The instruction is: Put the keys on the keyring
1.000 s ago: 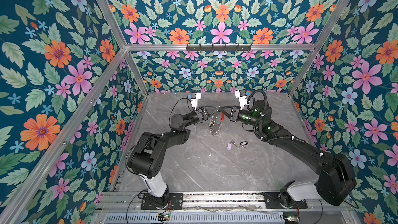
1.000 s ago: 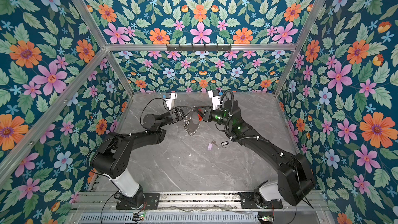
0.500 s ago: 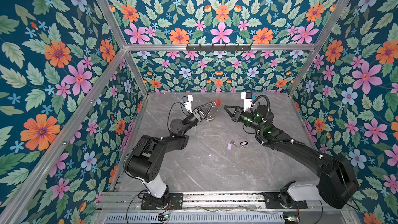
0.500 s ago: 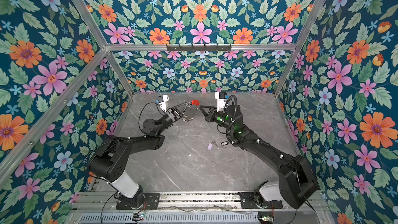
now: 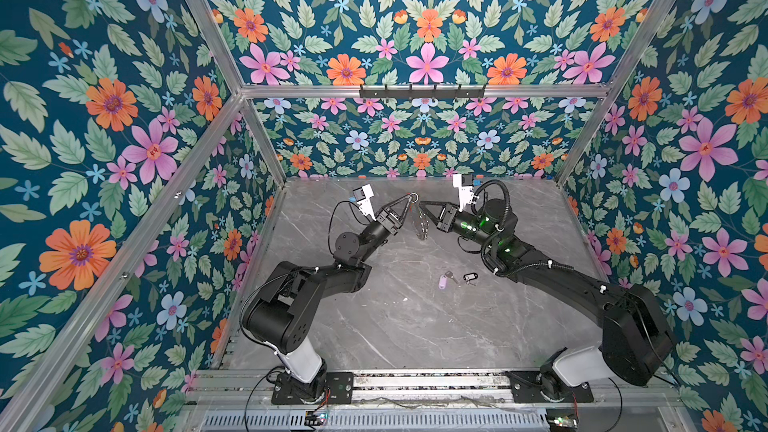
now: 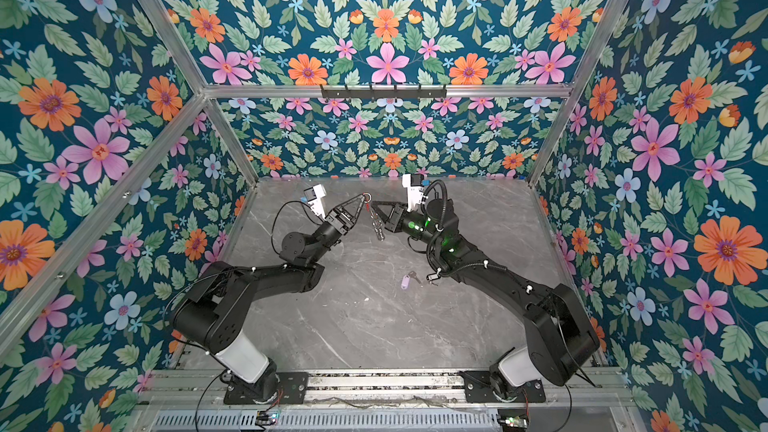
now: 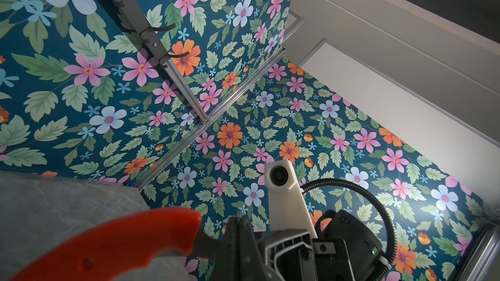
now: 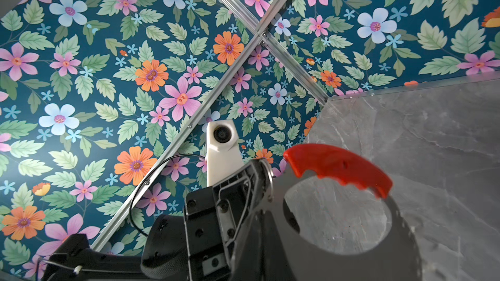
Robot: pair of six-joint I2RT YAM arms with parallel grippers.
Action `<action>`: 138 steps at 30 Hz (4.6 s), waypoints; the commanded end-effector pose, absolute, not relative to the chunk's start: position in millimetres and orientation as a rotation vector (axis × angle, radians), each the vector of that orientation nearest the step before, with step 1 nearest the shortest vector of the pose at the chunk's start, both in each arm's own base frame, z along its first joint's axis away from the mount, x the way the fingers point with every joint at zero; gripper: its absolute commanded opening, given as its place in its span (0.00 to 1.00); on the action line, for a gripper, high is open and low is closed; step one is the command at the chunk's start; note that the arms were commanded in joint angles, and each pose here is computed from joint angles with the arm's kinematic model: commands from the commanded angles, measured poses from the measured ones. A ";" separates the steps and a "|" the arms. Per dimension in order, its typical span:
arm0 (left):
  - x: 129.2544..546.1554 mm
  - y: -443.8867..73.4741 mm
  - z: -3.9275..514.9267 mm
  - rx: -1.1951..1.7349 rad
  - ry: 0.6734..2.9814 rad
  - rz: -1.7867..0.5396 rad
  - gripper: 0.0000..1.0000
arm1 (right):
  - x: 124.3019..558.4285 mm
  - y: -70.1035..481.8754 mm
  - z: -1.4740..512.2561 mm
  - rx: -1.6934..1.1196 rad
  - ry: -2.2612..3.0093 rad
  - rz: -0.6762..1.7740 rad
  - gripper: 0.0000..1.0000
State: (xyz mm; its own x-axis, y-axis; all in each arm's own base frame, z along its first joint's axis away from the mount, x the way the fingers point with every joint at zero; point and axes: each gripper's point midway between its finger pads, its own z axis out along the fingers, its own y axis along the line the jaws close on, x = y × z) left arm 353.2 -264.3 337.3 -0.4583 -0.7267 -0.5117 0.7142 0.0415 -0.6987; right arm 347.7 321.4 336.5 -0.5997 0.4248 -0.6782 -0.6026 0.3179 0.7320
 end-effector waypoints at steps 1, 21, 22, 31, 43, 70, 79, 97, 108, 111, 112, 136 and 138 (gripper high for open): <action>347.5 -260.5 353.1 -0.002 1.114 -1.684 0.00 | 344.7 319.5 355.4 -0.165 1.607 1.472 0.07; 347.3 -267.9 354.3 -0.012 1.126 -1.753 0.00 | 349.3 313.3 357.5 -0.107 1.584 1.464 0.32; 347.4 -268.2 354.6 -0.013 1.126 -1.756 0.00 | 349.6 314.4 358.2 -0.109 1.581 1.471 0.32; 346.4 -270.4 355.3 -0.014 1.130 -1.779 0.00 | 355.0 324.2 361.9 -0.124 1.574 1.515 0.22; 347.6 -272.2 351.8 -0.022 1.144 -1.798 0.00 | 357.8 327.6 358.8 -0.128 1.581 1.521 0.12; 343.9 -275.5 358.3 -0.017 1.131 -1.824 0.00 | 359.1 315.7 358.0 -0.101 1.611 1.454 0.30; 343.9 -276.2 358.5 -0.018 1.133 -1.833 0.00 | 362.6 320.3 360.2 -0.103 1.606 1.475 0.13; 359.5 -241.7 306.0 0.169 1.270 -1.478 0.33 | 354.9 298.6 341.4 -0.545 1.922 0.851 0.00; 357.7 -261.9 307.5 0.595 1.390 -1.345 0.41 | 334.6 284.3 335.7 -0.962 1.914 0.568 0.00; 349.6 -263.0 318.1 0.622 1.322 -1.356 0.40 | 330.6 289.8 333.1 -0.993 1.896 0.606 0.00; 348.5 -264.7 317.7 0.629 1.319 -1.359 0.40 | 329.9 291.5 332.1 -0.999 1.891 0.618 0.00; 323.1 -301.9 323.0 0.703 1.304 -1.504 0.34 | 322.9 308.7 344.1 -0.970 1.791 0.784 0.00; 322.5 -302.8 323.6 0.704 1.300 -1.512 0.32 | 322.1 309.2 344.4 -0.971 1.791 0.790 0.00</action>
State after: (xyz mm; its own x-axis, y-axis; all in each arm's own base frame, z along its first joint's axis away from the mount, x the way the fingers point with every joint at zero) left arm 326.1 -302.6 316.6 -0.3610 -0.2883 -0.8869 0.9140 0.0794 -0.3978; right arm 326.5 303.2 328.9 -0.3114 -0.3088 -0.8987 -0.8452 0.5222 0.1135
